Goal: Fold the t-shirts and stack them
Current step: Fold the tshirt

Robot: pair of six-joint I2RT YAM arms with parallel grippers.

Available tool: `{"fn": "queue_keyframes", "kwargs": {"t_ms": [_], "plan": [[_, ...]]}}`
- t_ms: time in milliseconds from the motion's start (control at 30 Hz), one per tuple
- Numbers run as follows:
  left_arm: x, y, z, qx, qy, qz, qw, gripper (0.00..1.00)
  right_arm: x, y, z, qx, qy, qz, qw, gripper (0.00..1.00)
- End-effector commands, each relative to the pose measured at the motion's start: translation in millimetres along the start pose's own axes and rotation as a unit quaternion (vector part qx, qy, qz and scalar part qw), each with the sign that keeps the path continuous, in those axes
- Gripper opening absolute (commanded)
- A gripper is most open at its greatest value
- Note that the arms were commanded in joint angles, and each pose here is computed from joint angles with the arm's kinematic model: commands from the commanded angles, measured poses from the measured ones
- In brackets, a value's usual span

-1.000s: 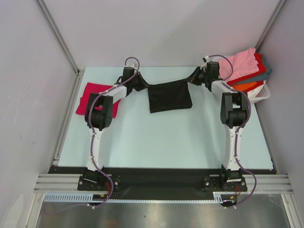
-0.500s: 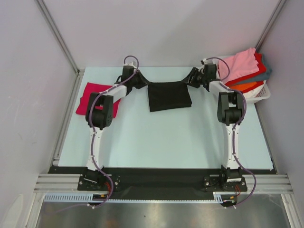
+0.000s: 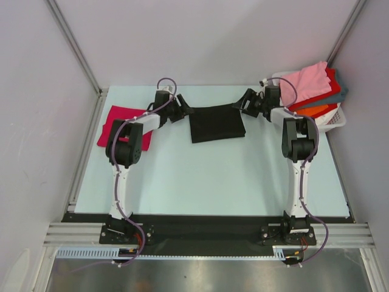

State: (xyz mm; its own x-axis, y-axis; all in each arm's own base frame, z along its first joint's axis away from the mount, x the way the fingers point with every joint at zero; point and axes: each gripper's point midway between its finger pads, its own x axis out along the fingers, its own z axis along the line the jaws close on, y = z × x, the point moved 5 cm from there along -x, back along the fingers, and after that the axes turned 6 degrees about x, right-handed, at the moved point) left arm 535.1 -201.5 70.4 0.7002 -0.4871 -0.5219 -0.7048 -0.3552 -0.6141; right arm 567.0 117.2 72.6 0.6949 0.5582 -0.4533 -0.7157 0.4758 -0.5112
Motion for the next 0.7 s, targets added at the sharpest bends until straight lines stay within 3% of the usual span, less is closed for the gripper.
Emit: {"fn": "queue_keyframes", "kwargs": {"t_ms": [0,400,567,600,667], "plan": [[-22,-13,-16,0.016,0.017,-0.028,0.999,0.74,-11,1,12,-0.008,-0.032,0.006,0.999,0.80],[2,14,-16,-0.002,0.010,0.007,1.000,0.54,0,28,-4,0.011,0.039,0.033,0.999,0.54],[15,22,-14,-0.008,-0.001,0.017,1.000,0.38,1,33,-5,0.019,0.047,0.030,0.998,0.45],[17,19,-15,-0.008,0.001,0.014,1.000,0.35,2,37,-5,0.020,0.049,0.033,0.998,0.39],[21,19,-13,-0.008,-0.001,0.014,1.000,0.22,1,39,-4,0.023,0.051,0.030,0.998,0.34]]}}
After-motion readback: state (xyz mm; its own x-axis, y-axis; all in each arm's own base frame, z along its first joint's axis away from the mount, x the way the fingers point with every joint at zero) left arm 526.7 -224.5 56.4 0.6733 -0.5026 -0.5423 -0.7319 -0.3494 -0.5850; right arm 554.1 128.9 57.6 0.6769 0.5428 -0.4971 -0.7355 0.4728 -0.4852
